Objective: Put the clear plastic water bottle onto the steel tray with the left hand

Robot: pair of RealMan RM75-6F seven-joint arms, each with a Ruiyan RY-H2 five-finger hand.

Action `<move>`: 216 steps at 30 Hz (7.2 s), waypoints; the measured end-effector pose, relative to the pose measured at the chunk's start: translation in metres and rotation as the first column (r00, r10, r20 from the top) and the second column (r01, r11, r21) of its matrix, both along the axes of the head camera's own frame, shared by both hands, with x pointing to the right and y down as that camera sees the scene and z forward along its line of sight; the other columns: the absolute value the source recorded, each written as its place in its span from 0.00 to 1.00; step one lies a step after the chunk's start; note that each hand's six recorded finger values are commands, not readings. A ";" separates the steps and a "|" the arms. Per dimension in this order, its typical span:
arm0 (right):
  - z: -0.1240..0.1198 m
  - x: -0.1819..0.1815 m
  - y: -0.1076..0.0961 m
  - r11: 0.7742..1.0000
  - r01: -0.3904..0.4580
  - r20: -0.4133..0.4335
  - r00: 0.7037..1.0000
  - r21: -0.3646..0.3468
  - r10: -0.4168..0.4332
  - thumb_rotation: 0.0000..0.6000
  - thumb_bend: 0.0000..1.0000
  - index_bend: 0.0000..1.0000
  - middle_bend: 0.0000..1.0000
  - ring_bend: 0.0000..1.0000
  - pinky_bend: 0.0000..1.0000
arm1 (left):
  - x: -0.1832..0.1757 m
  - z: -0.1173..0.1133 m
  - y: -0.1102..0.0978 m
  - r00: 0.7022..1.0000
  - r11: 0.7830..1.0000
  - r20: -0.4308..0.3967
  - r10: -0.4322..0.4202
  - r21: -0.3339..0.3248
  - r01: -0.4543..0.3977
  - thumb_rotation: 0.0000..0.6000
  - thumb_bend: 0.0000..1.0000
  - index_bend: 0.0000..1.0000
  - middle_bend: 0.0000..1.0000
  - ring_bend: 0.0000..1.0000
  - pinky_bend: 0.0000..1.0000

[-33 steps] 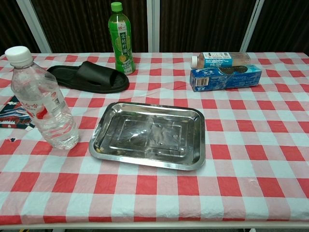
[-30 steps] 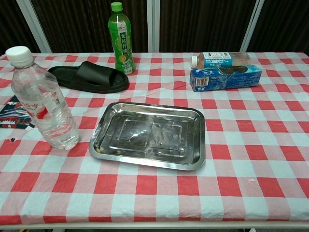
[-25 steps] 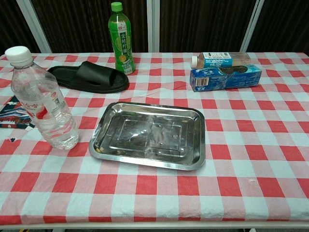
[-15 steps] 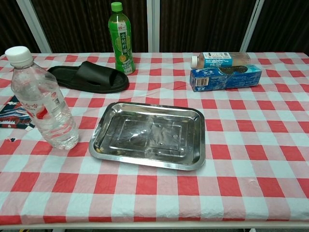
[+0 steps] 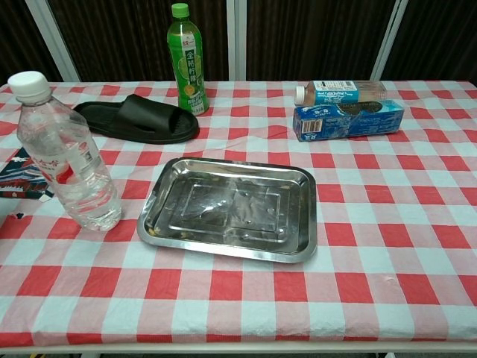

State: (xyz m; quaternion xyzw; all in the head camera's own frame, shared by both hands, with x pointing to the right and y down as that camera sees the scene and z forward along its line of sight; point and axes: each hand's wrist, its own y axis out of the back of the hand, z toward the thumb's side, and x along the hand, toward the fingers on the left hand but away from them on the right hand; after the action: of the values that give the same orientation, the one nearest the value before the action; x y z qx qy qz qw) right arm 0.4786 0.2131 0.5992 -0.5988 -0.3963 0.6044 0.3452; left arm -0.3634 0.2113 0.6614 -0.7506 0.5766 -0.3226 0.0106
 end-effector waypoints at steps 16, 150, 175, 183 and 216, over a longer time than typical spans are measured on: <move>-0.003 0.004 -0.003 1.000 -0.022 0.012 1.000 0.004 0.022 1.00 0.10 0.00 0.00 0.00 0.00 | 0.070 0.028 -0.013 0.990 0.995 -0.101 0.095 -0.012 -0.096 1.00 0.00 0.16 0.20 0.14 0.19; -0.002 0.018 -0.008 0.998 -0.064 0.020 0.998 -0.001 0.064 1.00 0.10 0.00 0.00 0.00 0.00 | 0.177 0.028 -0.099 0.957 0.962 -0.110 0.269 0.075 -0.262 1.00 0.24 0.59 0.68 0.55 0.54; 0.001 0.023 -0.009 0.997 -0.078 0.011 0.997 -0.008 0.078 1.00 0.10 0.00 0.00 0.00 0.00 | 0.193 0.051 -0.082 0.955 0.962 -0.121 0.272 0.067 -0.266 1.00 0.21 0.53 0.66 0.54 0.53; 0.000 0.023 -0.009 0.997 -0.080 0.013 0.997 -0.009 0.080 1.00 0.10 0.00 0.00 0.00 0.00 | 0.193 0.052 -0.082 0.951 0.961 -0.137 0.278 0.050 -0.274 1.00 0.09 0.27 0.45 0.41 0.44; -0.005 0.016 -0.008 0.998 -0.068 0.032 0.997 0.000 0.068 1.00 0.10 0.00 0.00 0.00 0.00 | 0.188 -0.082 -0.144 0.962 0.945 -0.166 0.219 0.282 -0.166 1.00 0.08 0.24 0.36 0.25 0.31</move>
State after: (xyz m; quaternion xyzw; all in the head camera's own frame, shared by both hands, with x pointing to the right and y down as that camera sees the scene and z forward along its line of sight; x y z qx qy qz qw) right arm 0.4951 0.2049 0.5943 -0.5943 -0.4221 0.6060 0.3183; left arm -0.1755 0.0674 0.5796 -0.8232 0.5364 -0.1650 0.0862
